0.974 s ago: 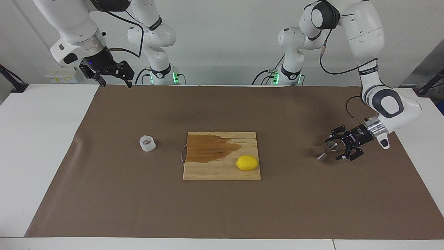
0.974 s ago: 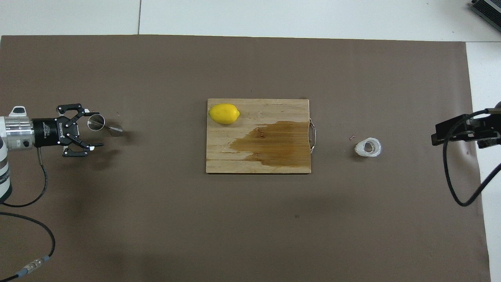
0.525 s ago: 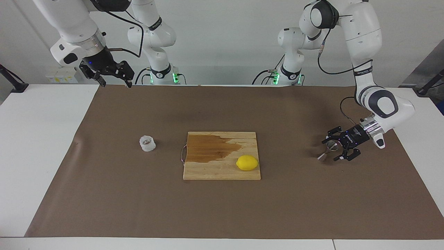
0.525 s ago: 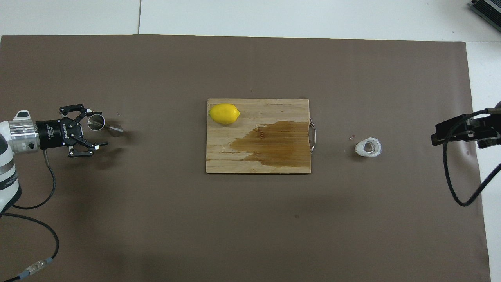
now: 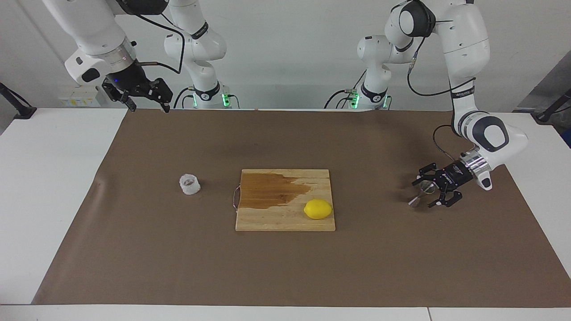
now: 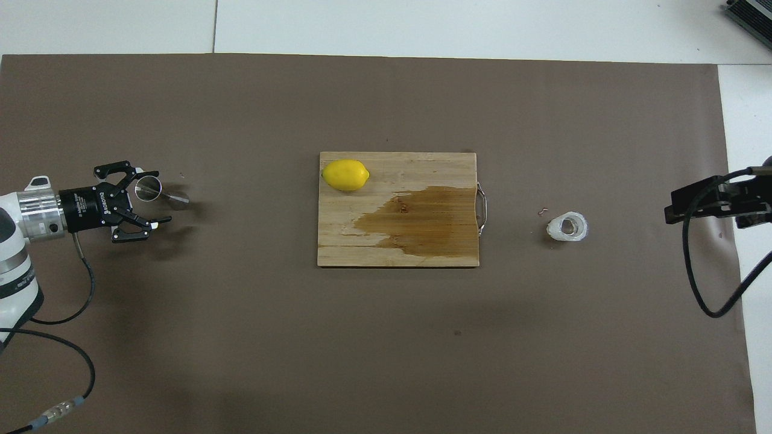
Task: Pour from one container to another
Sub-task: 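Move the open left gripper around the small metal cup, then close the left gripper on the metal cup and lift it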
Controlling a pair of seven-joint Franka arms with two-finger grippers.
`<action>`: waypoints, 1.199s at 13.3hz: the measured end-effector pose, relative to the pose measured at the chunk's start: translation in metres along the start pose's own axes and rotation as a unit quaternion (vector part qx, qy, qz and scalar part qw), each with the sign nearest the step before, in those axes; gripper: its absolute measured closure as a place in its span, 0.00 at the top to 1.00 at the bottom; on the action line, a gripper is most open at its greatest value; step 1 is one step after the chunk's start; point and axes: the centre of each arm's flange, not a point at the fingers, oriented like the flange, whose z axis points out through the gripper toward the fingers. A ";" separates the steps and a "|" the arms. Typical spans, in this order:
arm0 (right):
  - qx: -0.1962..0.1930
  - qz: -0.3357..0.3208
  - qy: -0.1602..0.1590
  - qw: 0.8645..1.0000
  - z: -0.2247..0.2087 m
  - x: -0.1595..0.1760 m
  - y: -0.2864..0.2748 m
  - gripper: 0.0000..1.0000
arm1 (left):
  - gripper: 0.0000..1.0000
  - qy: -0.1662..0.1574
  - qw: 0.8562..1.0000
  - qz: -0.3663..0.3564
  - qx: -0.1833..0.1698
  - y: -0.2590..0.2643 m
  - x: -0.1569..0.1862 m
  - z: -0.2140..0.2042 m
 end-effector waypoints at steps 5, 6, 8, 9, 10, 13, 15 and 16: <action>0.000 0.000 0.000 1.000 0.000 0.000 0.000 1.00 | 0.87 -0.005 1.000 -0.010 -0.005 -0.004 0.004 0.003; 0.000 0.000 0.000 1.000 0.000 0.000 0.000 1.00 | 0.71 -0.006 1.000 -0.010 -0.006 -0.004 0.004 0.003; 0.000 0.000 0.000 1.000 0.000 0.000 0.000 1.00 | 0.44 -0.008 1.000 -0.011 -0.008 -0.004 0.003 0.003; 0.000 0.000 0.000 1.000 0.000 0.000 0.000 1.00 | 0.33 -0.009 1.000 -0.012 -0.009 -0.004 0.003 0.003; 0.000 0.000 0.000 1.000 0.000 0.000 0.000 1.00 | 0.22 -0.013 1.000 -0.013 -0.009 -0.004 0.002 0.004; 0.000 0.000 0.000 1.000 0.000 0.000 0.000 1.00 | 0.22 -0.013 1.000 -0.013 -0.010 -0.004 0.002 0.004; 0.000 0.000 0.000 1.000 0.000 0.000 0.000 1.00 | 0.22 -0.013 1.000 -0.013 -0.010 -0.004 0.002 0.004; 0.000 0.000 0.000 1.000 0.000 0.000 0.000 1.00 | 0.22 -0.014 1.000 -0.013 -0.010 -0.004 0.002 0.004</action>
